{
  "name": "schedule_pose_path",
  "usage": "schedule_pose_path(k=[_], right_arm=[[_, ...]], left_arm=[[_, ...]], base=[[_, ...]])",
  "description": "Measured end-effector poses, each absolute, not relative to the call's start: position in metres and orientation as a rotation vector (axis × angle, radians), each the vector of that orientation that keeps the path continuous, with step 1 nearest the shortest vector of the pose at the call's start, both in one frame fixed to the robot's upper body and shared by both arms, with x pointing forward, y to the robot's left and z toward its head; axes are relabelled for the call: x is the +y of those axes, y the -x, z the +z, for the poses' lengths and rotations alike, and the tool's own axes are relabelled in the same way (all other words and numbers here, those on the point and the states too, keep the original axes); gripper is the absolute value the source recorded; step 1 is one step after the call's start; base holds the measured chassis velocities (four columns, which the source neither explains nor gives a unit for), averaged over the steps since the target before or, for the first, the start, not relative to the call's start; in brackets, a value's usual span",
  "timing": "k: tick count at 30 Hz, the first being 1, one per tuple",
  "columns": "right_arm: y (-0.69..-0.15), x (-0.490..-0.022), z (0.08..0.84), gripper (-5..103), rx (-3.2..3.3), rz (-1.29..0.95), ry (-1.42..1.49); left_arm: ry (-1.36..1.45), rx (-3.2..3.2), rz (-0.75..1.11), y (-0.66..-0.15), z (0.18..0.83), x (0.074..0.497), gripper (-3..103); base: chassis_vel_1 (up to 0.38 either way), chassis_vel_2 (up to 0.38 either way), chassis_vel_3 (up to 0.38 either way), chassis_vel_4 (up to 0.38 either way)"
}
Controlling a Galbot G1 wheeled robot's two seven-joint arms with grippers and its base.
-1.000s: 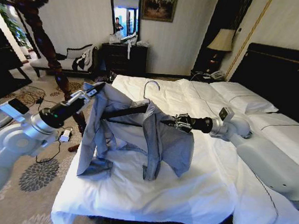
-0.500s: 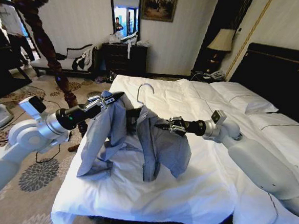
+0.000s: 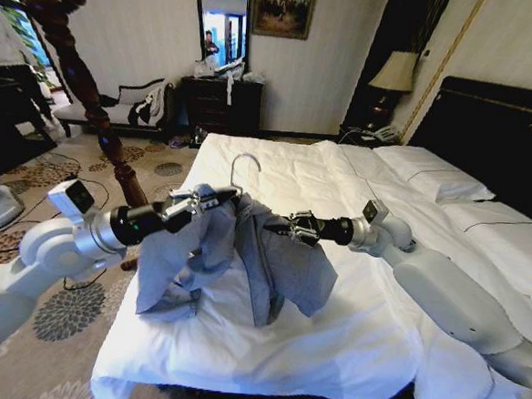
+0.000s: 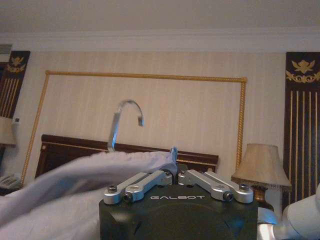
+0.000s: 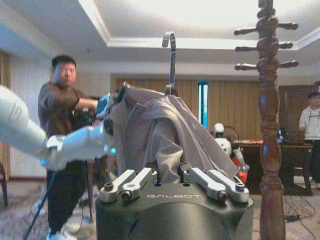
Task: Pick up the clothes from the bed and hang them on the clothes hanger.
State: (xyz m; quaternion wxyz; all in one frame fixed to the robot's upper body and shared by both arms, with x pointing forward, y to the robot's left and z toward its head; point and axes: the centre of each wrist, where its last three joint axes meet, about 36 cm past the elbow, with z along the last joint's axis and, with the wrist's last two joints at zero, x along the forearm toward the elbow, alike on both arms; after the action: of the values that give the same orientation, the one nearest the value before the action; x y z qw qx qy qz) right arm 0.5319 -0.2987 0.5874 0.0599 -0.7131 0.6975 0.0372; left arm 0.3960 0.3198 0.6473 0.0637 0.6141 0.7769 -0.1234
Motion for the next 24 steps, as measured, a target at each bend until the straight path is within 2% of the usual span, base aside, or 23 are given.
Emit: schedule_pose_path(k=[7,13,16,18,21,22,24], right_arm=[[-0.529,-0.271,0.583,16,2.074,0.291,2.140],[-0.529,-0.262,0.588,16,2.039,0.350,2.124],[-0.528,-0.260,0.596,16,2.023,0.420,2.095],[-0.528,-0.260,0.597,16,2.022,0.426,2.091],[-0.528,-0.261,0.603,16,2.012,0.465,2.068],[-0.528,-0.261,0.603,16,2.012,0.465,2.068],[-0.526,-0.261,0.605,16,2.002,0.515,2.053]], left_arm=[[-1.850,2.316,-0.345,-0.399,0.657,0.319,0],[-1.819,2.317,-0.331,-0.404,0.662,0.321,-1],[-1.803,2.327,-0.323,-0.405,0.662,0.323,14],[-1.802,2.329,-0.322,-0.405,0.662,0.323,14],[-1.787,2.347,-0.293,-0.404,0.656,0.324,30],[-1.787,2.347,-0.293,-0.404,0.656,0.324,30],[-1.788,2.348,-0.260,-0.403,0.650,0.326,41]], base=[[0.000,0.000,0.000,0.000],[0.000,0.000,0.000,0.000],[0.000,0.000,0.000,0.000],[0.000,0.000,0.000,0.000],[0.000,0.000,0.000,0.000],[0.000,0.000,0.000,0.000],[0.000,0.000,0.000,0.000]])
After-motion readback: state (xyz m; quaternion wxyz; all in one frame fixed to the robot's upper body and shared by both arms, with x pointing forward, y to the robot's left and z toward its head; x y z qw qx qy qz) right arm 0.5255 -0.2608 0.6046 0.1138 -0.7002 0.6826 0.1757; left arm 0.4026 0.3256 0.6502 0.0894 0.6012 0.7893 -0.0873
